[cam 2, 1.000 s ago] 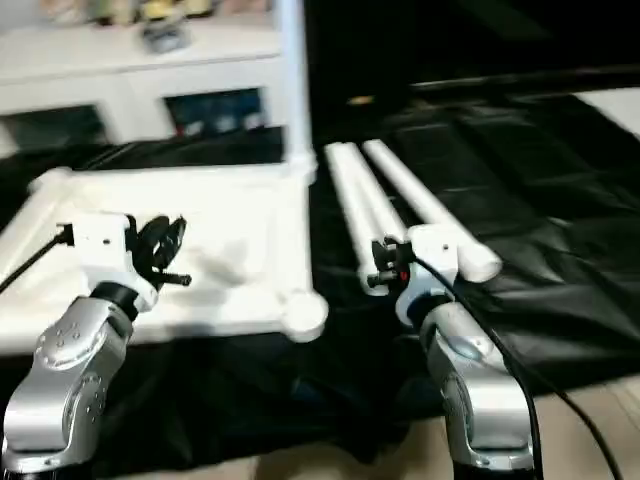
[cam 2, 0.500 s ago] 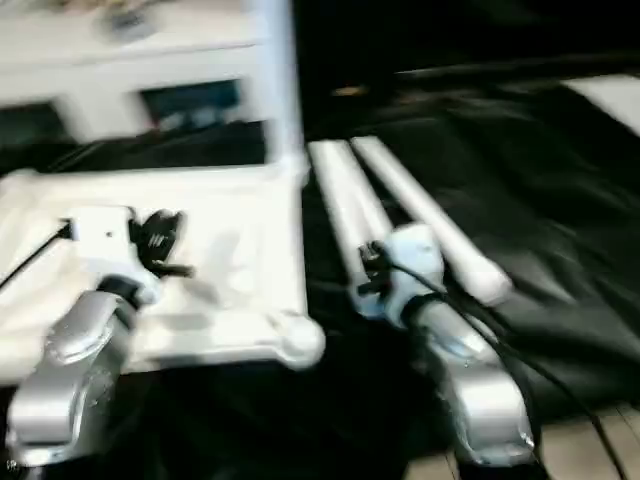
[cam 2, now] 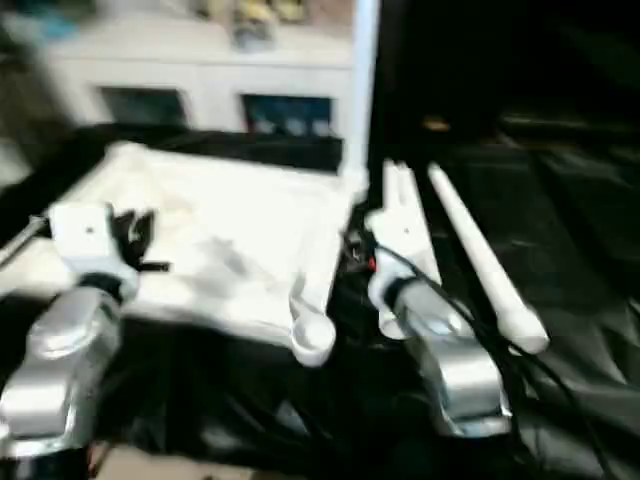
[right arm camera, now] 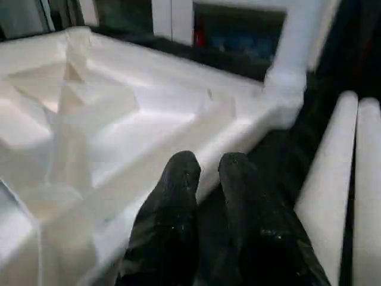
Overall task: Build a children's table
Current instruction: Move to table, then pick table leg
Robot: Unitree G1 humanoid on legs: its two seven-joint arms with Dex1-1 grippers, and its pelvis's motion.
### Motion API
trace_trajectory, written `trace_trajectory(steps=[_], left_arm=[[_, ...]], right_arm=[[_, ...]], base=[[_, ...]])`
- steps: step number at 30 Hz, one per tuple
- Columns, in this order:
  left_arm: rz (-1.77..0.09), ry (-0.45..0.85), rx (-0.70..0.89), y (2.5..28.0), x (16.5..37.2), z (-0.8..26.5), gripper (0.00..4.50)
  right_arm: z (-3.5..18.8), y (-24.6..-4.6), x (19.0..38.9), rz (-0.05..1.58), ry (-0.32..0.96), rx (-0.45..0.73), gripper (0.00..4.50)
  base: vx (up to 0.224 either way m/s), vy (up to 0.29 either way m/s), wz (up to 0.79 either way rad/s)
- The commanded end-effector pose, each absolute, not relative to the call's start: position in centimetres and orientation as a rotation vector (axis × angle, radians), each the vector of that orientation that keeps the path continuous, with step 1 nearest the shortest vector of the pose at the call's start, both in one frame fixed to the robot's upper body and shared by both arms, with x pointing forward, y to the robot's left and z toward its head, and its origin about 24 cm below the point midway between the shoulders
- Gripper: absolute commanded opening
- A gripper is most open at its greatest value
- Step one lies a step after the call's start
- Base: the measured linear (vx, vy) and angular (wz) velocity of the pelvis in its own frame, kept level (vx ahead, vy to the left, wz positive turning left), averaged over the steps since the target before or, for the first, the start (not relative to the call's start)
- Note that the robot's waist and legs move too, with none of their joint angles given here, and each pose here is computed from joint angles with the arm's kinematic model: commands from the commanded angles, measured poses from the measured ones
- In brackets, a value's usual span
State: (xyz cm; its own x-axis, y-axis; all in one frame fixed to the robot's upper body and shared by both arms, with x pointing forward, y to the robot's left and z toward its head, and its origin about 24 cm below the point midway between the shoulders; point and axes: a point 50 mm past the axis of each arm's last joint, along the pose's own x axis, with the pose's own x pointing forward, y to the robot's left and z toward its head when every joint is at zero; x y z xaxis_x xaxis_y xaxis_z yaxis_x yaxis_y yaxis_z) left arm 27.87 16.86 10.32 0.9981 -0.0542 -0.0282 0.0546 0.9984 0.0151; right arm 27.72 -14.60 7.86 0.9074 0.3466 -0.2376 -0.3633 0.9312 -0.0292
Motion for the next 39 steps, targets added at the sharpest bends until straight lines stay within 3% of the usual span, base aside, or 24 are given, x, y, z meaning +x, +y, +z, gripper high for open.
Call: trace_trajectory(steps=[1,10,15,16,19,21,23,26,28,31,33,36,38,39], left_arm=[[-0.066,0.042,0.042,17.3,28.1,10.3,1.16],[-0.095,0.059,0.024,17.2,28.4,10.0,1.16],[-0.224,0.062,0.004,16.7,28.2,9.9,1.16],[-0.28,0.077,-0.013,16.4,28.1,9.8,1.45],[-0.507,0.113,-0.019,15.2,27.5,9.8,1.52],[-0.525,0.116,-0.016,15.1,27.5,9.8,1.58],[-0.699,0.148,0.018,14.3,26.8,9.6,1.95],[-0.908,0.197,0.007,13.5,25.7,9.5,1.92],[-0.959,0.209,-0.013,13.2,25.5,9.6,2.39],[-1.018,0.22,-0.019,12.9,25.2,9.7,2.35],[-1.063,0.232,-0.008,12.7,24.9,9.7,2.79],[-1.068,0.237,-0.006,12.7,24.8,9.7,2.78],[-1.067,0.239,-0.004,12.8,24.7,9.7,3.24],[-1.061,0.24,0.006,12.9,24.7,9.6,3.27]], right_arm=[[8.2,-13.9,27.6,0.398,0.219,-0.054,0.77],[8.3,-14.1,27.8,0.372,0.24,-0.031,0.77],[8.6,-14.2,29.1,0.349,0.264,0.033,1.38],[8.7,-14.4,29.7,0.328,0.272,0.019,1.52],[9.0,-15.4,31.6,0.24,0.311,-0.013,1.66],[9.0,-15.5,31.7,0.234,0.313,-0.014,1.82],[9.2,-16.3,33.0,0.188,0.355,-0.022,2.01],[9.0,-17.2,34.7,0.137,0.446,-0.038,2.19],[8.9,-17.6,35.3,0.11,0.47,-0.041,2.45],[8.8,-17.9,36.1,0.08,0.502,-0.047,2.61],[8.6,-18.1,36.8,0.074,0.542,-0.038,2.82],[8.2,-18.2,37.1,0.078,0.584,-0.029,3.02],[8.1,-18.3,37.2,0.075,0.596,-0.037,3.26],[8.0,-18.3,37.2,0.075,0.616,-0.049,3.32]], base=[[-0.04,-0.055,0.02],[-0.008,0.019,0.0],[-0.002,0.011,0.0],[0.0,0.0,0.0],[0.0,0.0,0.0],[0.0,0.0,0.0],[0.0,0.0,0.0],[0.0,0.0,0.0],[0.0,0.0,0.0],[0.0,0.0,0.0],[0.0,0.0,0.0],[0.0,0.0,0.0],[0.0,0.0,0.0],[0.0,0.0,0.0]])
